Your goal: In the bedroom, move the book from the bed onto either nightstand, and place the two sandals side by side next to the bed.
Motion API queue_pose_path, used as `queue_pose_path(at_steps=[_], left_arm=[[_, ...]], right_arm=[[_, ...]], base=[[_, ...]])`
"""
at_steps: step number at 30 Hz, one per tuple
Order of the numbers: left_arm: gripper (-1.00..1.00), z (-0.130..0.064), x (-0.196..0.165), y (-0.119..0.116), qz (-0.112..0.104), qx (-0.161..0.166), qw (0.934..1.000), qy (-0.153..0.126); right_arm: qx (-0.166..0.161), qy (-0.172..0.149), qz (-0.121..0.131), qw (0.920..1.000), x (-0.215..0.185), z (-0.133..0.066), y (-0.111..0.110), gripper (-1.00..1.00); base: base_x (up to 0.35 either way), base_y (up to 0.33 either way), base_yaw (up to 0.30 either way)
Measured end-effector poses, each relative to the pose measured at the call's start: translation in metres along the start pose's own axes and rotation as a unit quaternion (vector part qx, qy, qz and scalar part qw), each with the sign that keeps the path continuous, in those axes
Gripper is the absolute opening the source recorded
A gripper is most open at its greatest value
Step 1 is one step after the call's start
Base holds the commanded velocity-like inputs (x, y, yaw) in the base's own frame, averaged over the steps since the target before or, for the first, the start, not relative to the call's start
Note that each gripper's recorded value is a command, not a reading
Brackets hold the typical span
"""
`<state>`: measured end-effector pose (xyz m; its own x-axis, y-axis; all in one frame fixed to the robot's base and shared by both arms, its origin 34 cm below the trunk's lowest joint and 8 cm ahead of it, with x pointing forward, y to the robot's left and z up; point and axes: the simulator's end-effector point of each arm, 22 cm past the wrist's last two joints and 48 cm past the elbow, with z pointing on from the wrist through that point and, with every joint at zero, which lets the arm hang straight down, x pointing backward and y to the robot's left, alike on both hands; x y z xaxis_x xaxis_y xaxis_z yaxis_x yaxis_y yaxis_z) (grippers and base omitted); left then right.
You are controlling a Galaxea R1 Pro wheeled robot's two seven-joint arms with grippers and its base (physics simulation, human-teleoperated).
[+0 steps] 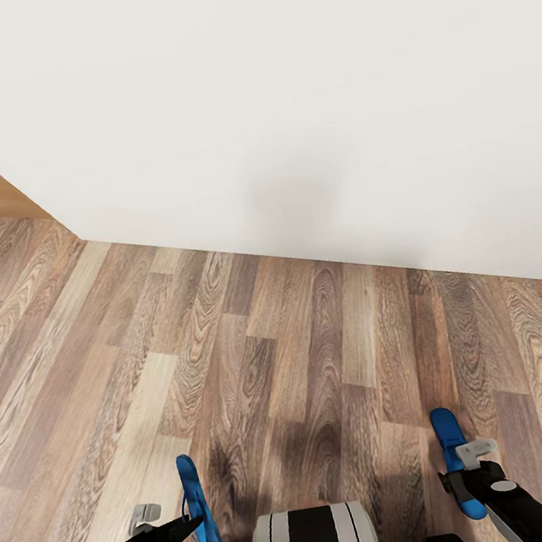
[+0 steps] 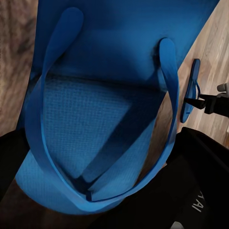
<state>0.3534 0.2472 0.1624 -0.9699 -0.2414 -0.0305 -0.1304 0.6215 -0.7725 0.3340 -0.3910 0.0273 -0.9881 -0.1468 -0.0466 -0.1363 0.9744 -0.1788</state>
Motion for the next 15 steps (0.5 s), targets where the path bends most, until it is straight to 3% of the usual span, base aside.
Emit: queue_pose_path(at_steps=[1,2,15], left_arm=[[-1.00,0.0000,-0.0001,0.0000,0.000,0.000,1.0000,0.000],[-1.00,0.0000,-0.0001,0.0000,0.000,0.000,1.0000,0.000],[-1.00,0.0000,-0.0001,0.0000,0.000,0.000,1.0000,0.000]], right_arm=[[0.000,0.000,0.000,1.0000,0.0000,0.0000,0.0002,1.00],[0.000,0.000,0.000,1.0000,0.0000,0.0000,0.0000,-1.00],[0.001,-0.005,-0.001,1.0000,-0.0051,-0.0002,-0.0011,-1.00]], base=[[0.000,0.000,0.000],[0.000,0.000,0.000],[0.000,0.000,0.000]])
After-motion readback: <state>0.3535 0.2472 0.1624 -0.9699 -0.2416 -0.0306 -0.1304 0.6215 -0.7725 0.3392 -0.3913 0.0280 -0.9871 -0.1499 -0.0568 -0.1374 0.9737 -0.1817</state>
